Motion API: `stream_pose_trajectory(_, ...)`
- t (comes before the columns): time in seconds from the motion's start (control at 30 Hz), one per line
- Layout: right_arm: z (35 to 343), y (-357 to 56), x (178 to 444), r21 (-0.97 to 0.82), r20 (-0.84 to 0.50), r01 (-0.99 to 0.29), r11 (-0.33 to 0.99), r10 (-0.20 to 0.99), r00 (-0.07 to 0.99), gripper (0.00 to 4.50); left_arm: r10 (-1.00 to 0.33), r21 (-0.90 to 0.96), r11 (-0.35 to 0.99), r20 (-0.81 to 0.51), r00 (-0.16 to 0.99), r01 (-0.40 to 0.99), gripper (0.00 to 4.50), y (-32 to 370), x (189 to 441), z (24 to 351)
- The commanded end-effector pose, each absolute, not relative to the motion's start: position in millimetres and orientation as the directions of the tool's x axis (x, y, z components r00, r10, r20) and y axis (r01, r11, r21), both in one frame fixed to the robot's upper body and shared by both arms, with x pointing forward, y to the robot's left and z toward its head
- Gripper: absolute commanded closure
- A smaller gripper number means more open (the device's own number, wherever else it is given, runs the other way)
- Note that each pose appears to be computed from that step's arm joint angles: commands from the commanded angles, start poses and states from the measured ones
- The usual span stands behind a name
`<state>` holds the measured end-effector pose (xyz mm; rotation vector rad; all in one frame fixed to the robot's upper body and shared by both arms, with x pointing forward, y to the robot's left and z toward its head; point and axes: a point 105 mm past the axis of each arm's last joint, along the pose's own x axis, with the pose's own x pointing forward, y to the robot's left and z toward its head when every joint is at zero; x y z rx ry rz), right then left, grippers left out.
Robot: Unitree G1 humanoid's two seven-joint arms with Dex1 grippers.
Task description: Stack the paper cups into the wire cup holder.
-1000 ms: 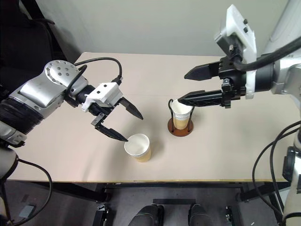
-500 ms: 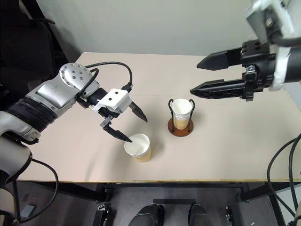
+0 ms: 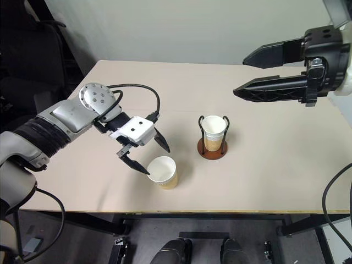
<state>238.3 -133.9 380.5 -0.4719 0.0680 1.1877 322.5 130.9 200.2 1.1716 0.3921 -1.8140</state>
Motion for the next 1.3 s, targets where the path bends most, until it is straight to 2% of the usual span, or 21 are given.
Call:
stream_pose_trajectory(0.03, 389, -134, 232, -0.358, -0.281, -0.892, 0.276, 0.879, 0.384, 1.03, -0.494, 0.201, -0.576, -0.858, -0.142, 0.792, 0.00, 131, 320, 204)
stream_pose_trajectory(0.27, 389, -136, 231, -0.367, -0.284, -0.887, 0.281, 0.874, 0.395, 1.03, -0.481, 0.195, -0.605, -0.862, -0.159, 0.772, 0.00, 125, 320, 195)
stream_pose_trajectory(0.7, 387, -139, 232, -0.380, -0.294, -0.879, 0.290, 0.863, 0.412, 1.03, -0.533, 0.272, -0.593, -0.838, -0.117, 0.758, 0.00, 108, 332, 204)
stream_pose_trajectory(0.97, 386, -140, 233, -0.379, -0.290, -0.878, 0.293, 0.863, 0.413, 1.03, -0.459, 0.254, -0.653, -0.882, -0.105, 0.714, 0.00, 114, 335, 181)
stream_pose_trajectory(1.1, 386, -140, 234, -0.379, -0.289, -0.878, 0.293, 0.863, 0.413, 0.99, -0.448, 0.253, -0.671, -0.888, -0.109, 0.697, 0.87, 111, 336, 170)
stream_pose_trajectory(1.3, 384, -142, 234, -0.375, -0.294, -0.877, 0.301, 0.859, 0.420, 0.99, -0.452, 0.254, -0.663, -0.885, -0.107, 0.704, 3.02, 107, 338, 169)
